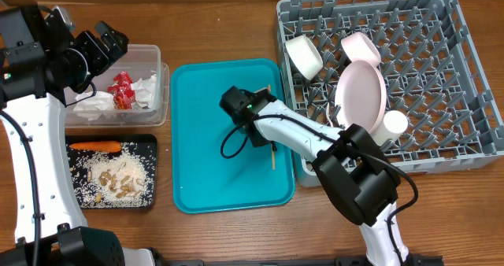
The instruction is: Sort waste into correct bins and load items into the dishwasher
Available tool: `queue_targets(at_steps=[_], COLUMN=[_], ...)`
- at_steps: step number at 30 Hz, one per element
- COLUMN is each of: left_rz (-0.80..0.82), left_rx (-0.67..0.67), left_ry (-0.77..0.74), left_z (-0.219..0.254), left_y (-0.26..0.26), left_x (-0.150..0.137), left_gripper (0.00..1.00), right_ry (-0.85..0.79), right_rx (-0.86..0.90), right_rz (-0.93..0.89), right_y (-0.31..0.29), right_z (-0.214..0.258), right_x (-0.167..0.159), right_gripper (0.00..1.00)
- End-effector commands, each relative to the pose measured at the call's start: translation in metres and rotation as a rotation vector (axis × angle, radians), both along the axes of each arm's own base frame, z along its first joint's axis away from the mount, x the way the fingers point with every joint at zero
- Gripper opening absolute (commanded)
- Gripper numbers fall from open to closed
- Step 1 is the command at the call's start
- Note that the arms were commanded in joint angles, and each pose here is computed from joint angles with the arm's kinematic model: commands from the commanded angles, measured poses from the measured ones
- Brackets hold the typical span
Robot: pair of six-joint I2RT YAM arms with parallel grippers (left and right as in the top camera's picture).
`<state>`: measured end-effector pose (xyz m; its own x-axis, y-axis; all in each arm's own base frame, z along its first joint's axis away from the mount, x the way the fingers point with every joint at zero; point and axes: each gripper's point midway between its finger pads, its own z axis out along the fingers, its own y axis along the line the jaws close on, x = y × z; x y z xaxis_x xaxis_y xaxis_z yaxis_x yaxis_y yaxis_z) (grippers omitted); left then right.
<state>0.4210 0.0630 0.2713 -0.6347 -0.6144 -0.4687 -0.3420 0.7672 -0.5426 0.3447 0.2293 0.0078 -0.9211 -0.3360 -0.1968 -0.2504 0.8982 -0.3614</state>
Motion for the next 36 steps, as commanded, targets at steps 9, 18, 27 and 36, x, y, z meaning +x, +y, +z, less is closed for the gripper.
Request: queue_targets(at_steps=[9, 18, 27, 36], left_rz=[-0.001, -0.001, -0.001, 0.0], left_rx=[-0.005, -0.005, -0.005, -0.004], left_ry=[-0.042, -0.042, -0.042, -0.042], left_z=[0.017, 0.018, 0.017, 0.017], left_y=[-0.001, -0.001, -0.001, -0.001], left_x=[-0.001, -0.001, -0.001, -0.001], left_gripper=[1.0, 1.0, 0.99, 1.0], right_ry=[0.012, -0.051, -0.046, -0.053], right_rx=[0.061, 0.125, 0.29, 0.304], right_rz=[0.018, -0.052, -0.211, -0.363], right_y=[0.022, 0.031, 0.052, 0.039], right_z=[0.009, 0.068, 0.091, 0.075], right_x=[0.0, 0.028, 0.028, 0.027], right_gripper=[0.16, 0.07, 0.43, 0.43])
